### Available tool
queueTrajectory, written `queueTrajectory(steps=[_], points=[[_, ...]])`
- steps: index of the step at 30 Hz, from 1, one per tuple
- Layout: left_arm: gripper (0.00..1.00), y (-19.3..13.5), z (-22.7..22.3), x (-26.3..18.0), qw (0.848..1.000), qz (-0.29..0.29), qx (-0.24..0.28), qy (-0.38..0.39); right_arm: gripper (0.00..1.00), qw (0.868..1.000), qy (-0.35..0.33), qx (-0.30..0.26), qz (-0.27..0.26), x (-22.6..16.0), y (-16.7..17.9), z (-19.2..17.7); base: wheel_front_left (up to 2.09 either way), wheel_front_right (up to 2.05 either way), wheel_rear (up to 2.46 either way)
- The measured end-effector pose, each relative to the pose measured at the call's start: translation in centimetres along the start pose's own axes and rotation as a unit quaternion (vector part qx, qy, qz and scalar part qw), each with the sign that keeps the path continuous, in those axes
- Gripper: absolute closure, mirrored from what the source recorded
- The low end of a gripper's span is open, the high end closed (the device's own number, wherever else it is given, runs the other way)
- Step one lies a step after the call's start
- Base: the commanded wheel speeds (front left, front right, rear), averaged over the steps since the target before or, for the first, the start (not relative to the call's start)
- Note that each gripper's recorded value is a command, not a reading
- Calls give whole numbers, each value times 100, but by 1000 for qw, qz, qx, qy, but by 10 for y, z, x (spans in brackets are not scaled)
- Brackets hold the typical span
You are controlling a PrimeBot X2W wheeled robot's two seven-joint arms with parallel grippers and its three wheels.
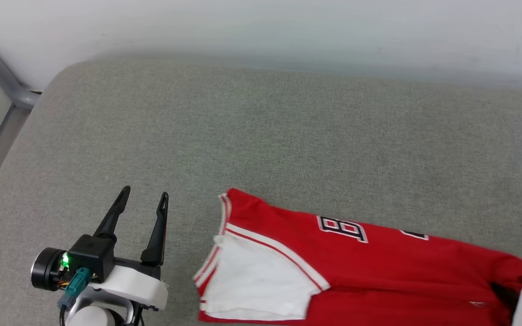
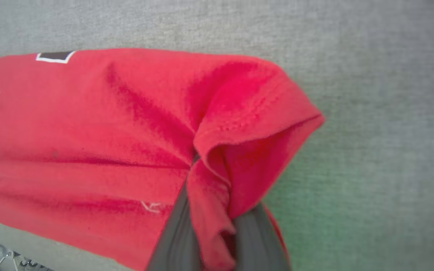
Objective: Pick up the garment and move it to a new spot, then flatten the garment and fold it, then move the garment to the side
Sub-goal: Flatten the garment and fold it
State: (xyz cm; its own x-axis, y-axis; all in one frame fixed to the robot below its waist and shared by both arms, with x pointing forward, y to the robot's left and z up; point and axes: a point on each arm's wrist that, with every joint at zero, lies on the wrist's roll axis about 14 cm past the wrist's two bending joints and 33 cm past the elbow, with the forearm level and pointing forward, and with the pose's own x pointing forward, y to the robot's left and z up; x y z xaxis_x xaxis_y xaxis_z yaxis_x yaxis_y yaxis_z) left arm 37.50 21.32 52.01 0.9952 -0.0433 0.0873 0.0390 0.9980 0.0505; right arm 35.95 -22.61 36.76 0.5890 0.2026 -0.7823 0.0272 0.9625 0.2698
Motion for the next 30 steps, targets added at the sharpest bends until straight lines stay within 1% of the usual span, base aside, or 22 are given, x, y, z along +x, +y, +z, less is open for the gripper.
queueTrajectory(steps=[3, 8, 11, 15, 22, 26, 30], points=[[0, -1, 0, -1, 1000, -1, 0, -1, 100, 999, -18, -6, -27, -8, -21, 11, 0, 0, 0], [0, -3, 0, -2, 1000, -3, -2, -1, 100, 995, -41, -19, -89, -24, -66, 27, 0, 0, 0], [0, -4, 1, -4, 1000, -4, -4, -4, 100, 992, -55, -26, -108, -30, -77, 36, 0, 0, 0], [0, -5, 5, -5, 1000, -4, -5, -9, 100, 993, -66, -18, -98, -31, -70, 38, 0, 0, 0], [0, -7, 6, -14, 1000, -6, -8, -10, 100, 992, -88, -48, -73, -42, -47, 44, 0, 0, 0], [0, -8, 9, -21, 1000, -5, -11, -15, 100, 993, -87, -60, -50, -52, -29, 40, 0, 0, 0], [0, -7, 14, -26, 1000, -3, -12, -23, 100, 995, -77, -66, -9, -57, 1, 32, 0, 0, 0]])
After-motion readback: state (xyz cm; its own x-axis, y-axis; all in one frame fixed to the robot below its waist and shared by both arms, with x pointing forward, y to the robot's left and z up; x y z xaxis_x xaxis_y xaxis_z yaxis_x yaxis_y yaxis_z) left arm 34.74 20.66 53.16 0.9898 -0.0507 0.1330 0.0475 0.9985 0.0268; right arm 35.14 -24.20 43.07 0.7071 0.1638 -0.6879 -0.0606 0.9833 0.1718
